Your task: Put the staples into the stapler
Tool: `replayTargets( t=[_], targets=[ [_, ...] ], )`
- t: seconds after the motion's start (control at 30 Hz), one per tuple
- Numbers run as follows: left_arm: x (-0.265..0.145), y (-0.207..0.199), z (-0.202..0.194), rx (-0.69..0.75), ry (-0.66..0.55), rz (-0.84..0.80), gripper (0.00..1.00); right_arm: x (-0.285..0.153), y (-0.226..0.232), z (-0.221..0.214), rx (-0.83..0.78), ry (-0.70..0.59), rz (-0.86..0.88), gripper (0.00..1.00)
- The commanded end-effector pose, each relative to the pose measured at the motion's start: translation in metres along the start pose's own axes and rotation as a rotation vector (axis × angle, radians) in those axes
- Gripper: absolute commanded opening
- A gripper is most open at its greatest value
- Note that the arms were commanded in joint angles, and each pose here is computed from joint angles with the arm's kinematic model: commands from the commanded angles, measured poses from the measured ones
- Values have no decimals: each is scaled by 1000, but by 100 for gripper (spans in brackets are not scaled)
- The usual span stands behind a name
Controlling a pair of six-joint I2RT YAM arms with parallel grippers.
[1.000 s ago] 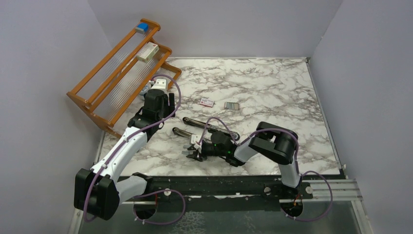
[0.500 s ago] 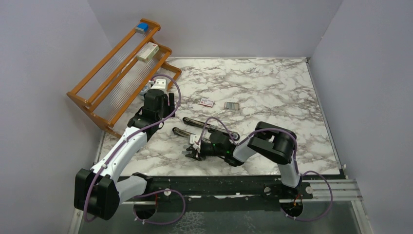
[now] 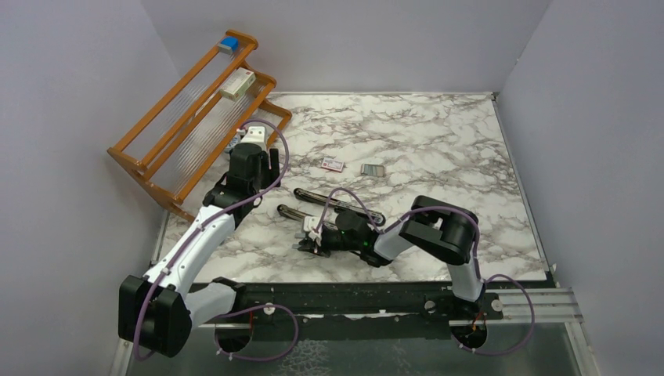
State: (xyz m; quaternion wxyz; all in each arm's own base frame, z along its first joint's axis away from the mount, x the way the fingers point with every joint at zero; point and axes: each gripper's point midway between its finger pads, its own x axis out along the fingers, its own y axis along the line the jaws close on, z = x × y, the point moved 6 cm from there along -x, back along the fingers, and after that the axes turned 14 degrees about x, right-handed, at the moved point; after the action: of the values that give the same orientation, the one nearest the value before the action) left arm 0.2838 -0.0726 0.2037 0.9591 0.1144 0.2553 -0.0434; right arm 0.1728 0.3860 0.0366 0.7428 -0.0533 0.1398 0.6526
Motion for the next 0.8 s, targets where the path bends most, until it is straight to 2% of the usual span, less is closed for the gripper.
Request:
replayTargets(
  t=[0.0, 0.3, 0.77],
  targets=[
    [-3, 5, 1, -14, -20, 28, 71, -14, 4, -23, 54, 163, -11, 5],
    [-6, 14, 2, -37, -45, 76, 71, -45, 20, 83, 24, -58, 9, 1],
    [-14, 20, 2, -62, -65, 112, 71, -153, 32, 115, 76, -169, -247, 1]
  ],
)
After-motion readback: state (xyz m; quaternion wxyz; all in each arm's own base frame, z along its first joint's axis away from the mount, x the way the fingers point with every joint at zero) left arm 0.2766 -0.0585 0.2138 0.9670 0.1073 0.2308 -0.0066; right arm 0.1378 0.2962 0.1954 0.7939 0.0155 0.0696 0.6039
